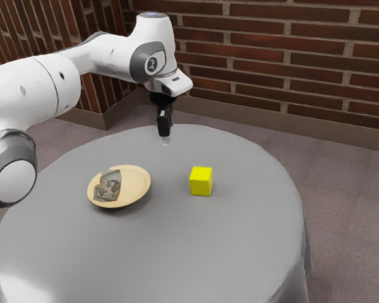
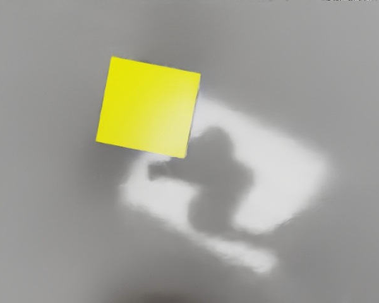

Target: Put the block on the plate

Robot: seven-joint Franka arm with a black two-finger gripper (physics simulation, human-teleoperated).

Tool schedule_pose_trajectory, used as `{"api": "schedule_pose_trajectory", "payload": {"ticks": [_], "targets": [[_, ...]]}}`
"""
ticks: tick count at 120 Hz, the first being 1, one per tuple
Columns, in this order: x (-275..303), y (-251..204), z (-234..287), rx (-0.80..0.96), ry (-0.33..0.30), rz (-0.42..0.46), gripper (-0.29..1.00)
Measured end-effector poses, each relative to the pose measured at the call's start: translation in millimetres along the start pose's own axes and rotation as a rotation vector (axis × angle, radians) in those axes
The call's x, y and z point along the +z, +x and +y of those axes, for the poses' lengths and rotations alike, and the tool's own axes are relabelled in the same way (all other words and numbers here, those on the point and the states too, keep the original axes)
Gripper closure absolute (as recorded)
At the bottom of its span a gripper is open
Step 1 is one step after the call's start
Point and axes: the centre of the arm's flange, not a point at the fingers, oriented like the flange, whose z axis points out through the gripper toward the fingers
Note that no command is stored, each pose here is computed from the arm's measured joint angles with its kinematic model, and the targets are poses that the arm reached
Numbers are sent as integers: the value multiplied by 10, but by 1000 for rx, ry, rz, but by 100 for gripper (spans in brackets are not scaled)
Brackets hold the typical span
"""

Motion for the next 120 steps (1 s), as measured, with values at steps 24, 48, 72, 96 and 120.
{"api": "schedule_pose_trajectory", "payload": {"ticks": [24,48,72,96,120], "targets": [[449,289,-20,96,-5,40,0],[787,504,66,145,-37,64,0],[1007,525,-85,156,-14,61,0],[1296,581,-203,158,8,83,0],[1568,608,-249,150,10,110,0]]}}
